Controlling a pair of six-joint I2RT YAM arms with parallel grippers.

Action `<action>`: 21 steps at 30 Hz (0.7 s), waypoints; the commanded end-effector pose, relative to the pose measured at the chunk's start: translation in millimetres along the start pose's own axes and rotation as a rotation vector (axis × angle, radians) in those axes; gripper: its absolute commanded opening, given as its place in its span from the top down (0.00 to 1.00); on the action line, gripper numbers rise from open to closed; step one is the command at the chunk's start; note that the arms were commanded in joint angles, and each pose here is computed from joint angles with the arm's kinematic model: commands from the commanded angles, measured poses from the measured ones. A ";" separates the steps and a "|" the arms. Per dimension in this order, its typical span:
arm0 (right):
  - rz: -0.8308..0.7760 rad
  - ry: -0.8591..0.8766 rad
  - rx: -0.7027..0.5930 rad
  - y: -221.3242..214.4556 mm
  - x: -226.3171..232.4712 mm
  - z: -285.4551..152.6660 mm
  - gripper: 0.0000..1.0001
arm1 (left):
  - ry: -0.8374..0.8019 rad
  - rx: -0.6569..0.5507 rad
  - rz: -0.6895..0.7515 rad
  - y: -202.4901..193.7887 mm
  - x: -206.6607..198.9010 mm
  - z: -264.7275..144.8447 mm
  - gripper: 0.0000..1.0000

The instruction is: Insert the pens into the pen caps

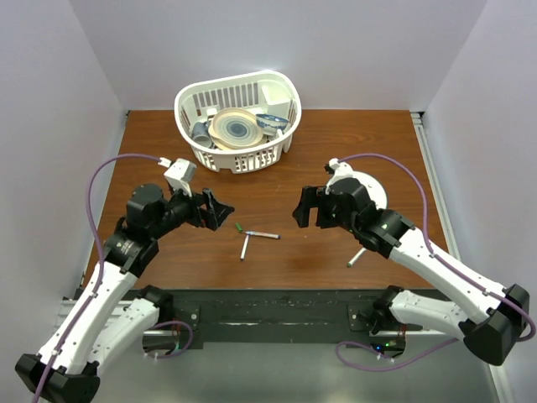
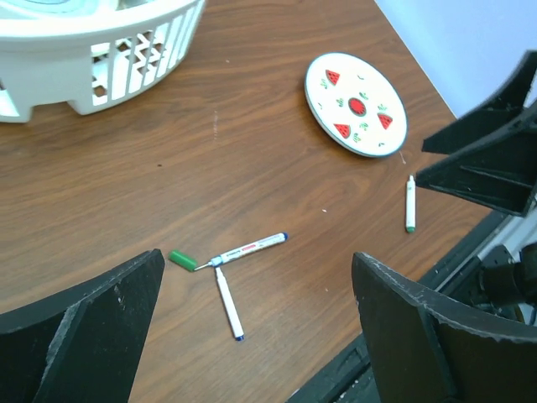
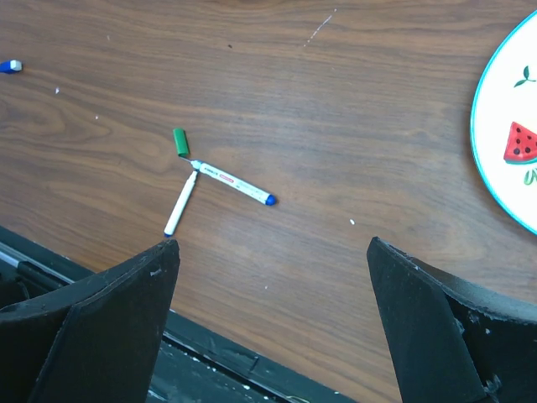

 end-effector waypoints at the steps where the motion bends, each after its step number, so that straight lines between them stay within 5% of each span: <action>1: 0.001 0.028 -0.056 14.3 6.8 -5.4 0.01 | 0.081 -0.085 -0.016 13.2 -0.7 -7.9 0.02; 8: -0.085 0.068 -0.040 8.7 7.3 10.3 0.02 | 0.120 -0.140 -0.002 13.0 2.3 -14.5 0.02; 21: -0.567 0.146 0.274 -39.3 79.3 124.2 0.42 | 0.170 -0.244 0.042 16.1 2.8 -34.7 0.04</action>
Point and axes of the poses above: each gripper's point midway between its finger pads, its own z axis out along the fingers, its own x axis along the line the jaws close on, y = z × x, the point moved 10 cm from there along -z, back along the fingers, and after that the axes turned 1 degree about -z, right-handed, at the moved point
